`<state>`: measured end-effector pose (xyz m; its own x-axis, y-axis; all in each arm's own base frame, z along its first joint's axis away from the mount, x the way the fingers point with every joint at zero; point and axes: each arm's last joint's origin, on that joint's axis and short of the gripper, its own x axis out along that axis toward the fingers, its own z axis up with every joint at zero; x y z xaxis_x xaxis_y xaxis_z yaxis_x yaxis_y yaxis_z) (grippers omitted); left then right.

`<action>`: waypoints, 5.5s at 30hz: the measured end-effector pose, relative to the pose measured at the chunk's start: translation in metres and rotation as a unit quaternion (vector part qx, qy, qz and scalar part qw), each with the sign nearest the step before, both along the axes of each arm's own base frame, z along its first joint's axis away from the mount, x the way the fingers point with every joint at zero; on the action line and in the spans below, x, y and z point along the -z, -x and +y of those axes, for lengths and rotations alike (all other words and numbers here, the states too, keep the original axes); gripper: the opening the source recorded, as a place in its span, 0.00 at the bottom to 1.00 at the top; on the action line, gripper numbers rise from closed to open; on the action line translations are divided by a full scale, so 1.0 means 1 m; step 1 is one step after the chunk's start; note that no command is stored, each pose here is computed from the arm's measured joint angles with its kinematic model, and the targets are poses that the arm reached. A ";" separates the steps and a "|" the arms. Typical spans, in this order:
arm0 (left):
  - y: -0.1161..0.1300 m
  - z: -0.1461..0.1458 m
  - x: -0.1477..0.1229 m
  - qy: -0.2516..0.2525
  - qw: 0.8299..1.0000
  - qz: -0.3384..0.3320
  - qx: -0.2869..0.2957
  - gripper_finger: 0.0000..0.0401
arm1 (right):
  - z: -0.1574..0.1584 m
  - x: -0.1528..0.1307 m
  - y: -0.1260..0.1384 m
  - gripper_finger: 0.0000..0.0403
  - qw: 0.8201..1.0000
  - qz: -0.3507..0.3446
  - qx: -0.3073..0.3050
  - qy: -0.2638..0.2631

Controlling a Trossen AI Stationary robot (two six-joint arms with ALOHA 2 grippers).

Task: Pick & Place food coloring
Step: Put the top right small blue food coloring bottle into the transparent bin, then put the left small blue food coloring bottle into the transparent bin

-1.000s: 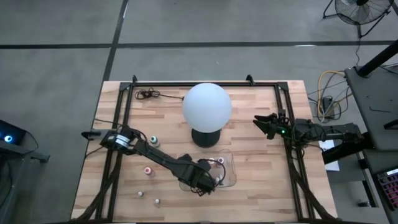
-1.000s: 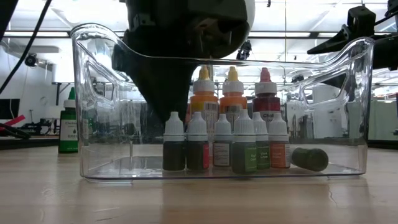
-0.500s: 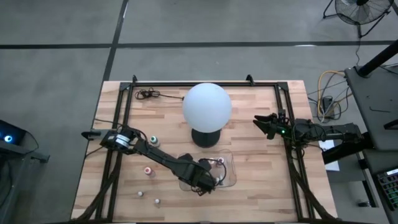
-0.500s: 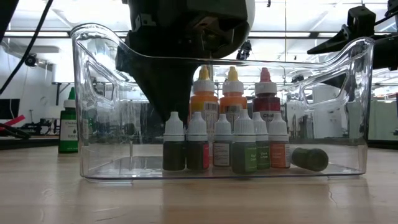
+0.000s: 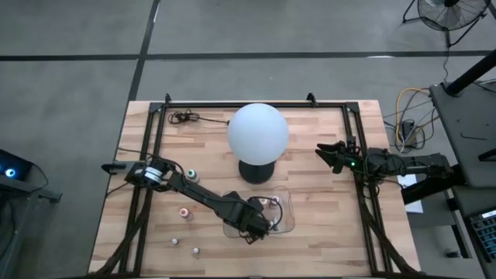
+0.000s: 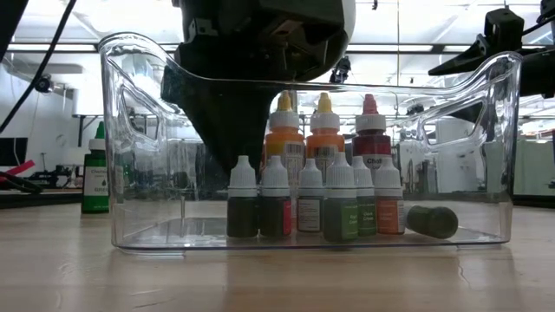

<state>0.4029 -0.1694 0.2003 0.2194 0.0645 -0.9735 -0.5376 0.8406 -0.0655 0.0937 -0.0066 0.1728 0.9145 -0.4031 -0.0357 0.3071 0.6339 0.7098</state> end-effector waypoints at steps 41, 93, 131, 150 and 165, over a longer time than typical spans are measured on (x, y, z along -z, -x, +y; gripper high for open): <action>0.049 0.010 -0.102 0.083 0.986 -0.074 -0.125 0.67 | 0.000 0.000 0.000 0.75 1.000 0.000 0.000 0.000; 0.237 -0.065 -0.089 0.037 0.998 0.039 -0.028 0.67 | 0.000 0.000 0.000 0.75 1.000 0.000 0.000 0.000; 0.228 -0.080 0.012 0.028 0.993 0.108 -0.042 0.67 | 0.000 0.000 0.000 0.75 1.000 0.000 0.000 0.000; 0.227 -0.085 0.019 0.036 0.991 0.117 -0.050 0.56 | 0.000 0.000 0.000 0.75 1.000 0.000 0.000 0.000; 0.227 -0.084 0.019 0.038 0.991 0.121 -0.050 0.24 | 0.000 0.000 0.000 0.75 1.000 0.000 0.000 0.000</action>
<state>0.1755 -0.2538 0.1810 -0.0249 -0.0006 -0.9997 -0.6253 0.7803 0.0151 0.0936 -0.0066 0.1728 0.9145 -0.4029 -0.0355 0.3069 0.6339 0.7099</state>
